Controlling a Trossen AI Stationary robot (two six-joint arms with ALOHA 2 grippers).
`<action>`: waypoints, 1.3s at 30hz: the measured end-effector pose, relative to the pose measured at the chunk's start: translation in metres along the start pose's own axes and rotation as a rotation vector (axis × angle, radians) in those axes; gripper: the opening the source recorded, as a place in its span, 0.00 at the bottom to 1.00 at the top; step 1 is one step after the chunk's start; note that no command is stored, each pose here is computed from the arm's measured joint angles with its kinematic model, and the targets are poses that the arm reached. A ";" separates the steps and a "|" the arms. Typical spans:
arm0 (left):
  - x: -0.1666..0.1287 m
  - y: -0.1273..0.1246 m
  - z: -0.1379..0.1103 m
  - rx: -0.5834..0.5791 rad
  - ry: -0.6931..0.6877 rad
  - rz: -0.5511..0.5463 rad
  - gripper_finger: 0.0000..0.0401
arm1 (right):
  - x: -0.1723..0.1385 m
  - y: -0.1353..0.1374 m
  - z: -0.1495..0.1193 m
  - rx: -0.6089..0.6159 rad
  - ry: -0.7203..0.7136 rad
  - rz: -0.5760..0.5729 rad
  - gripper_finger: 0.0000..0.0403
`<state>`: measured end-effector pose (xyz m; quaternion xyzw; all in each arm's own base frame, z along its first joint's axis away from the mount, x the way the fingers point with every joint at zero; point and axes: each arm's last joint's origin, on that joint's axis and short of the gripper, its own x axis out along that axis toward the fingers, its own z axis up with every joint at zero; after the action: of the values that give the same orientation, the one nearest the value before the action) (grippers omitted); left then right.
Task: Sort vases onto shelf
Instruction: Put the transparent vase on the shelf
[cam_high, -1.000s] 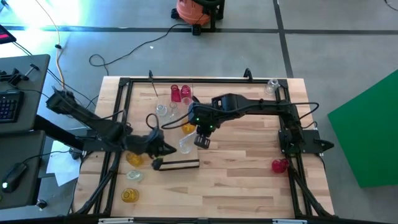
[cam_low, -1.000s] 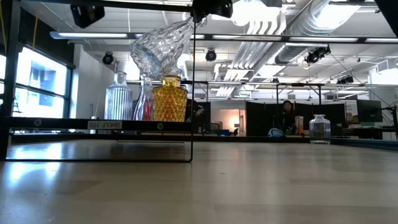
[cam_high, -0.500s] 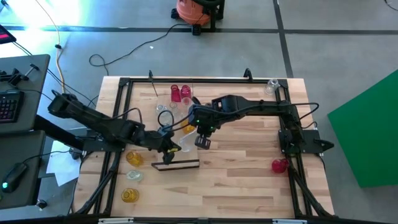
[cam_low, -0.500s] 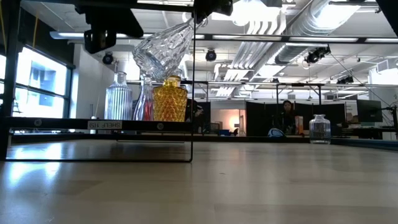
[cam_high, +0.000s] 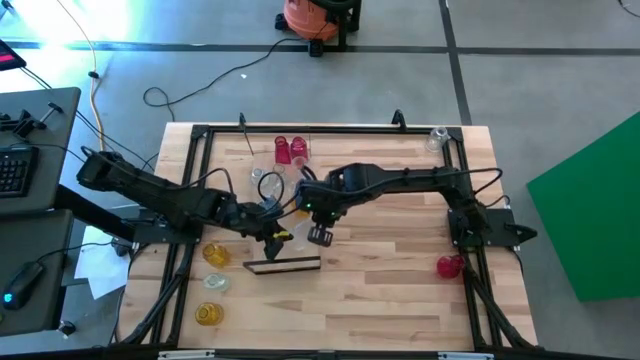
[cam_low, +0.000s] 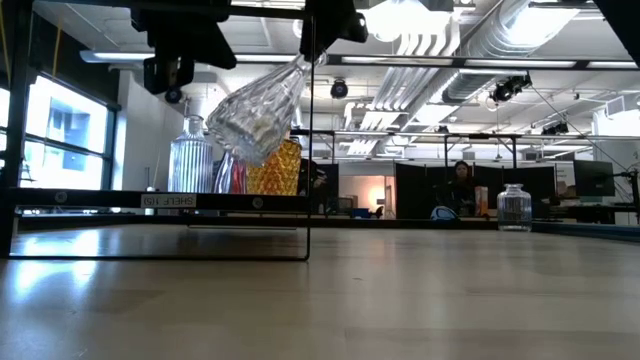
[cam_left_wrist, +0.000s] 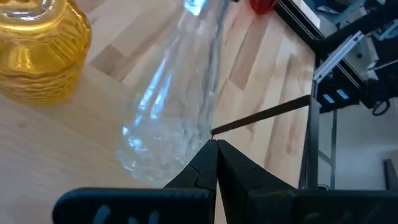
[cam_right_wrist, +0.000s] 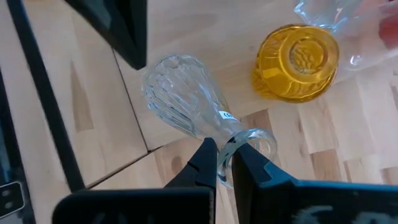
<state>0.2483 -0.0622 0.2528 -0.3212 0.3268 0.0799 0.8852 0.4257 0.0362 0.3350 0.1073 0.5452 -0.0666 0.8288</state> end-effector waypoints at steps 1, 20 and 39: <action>0.000 0.000 0.000 0.000 0.001 -0.003 0.00 | 0.000 0.000 0.000 0.005 -0.001 -0.004 0.00; 0.009 0.023 0.008 -0.032 0.074 0.095 0.00 | 0.000 -0.002 0.001 0.084 -0.033 -0.086 0.00; 0.035 0.021 0.004 -0.032 0.117 0.063 0.00 | 0.005 0.007 -0.002 0.071 -0.002 -0.022 0.00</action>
<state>0.2701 -0.0456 0.2216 -0.3292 0.3865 0.0940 0.8564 0.4281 0.0437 0.3303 0.1305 0.5427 -0.0953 0.8242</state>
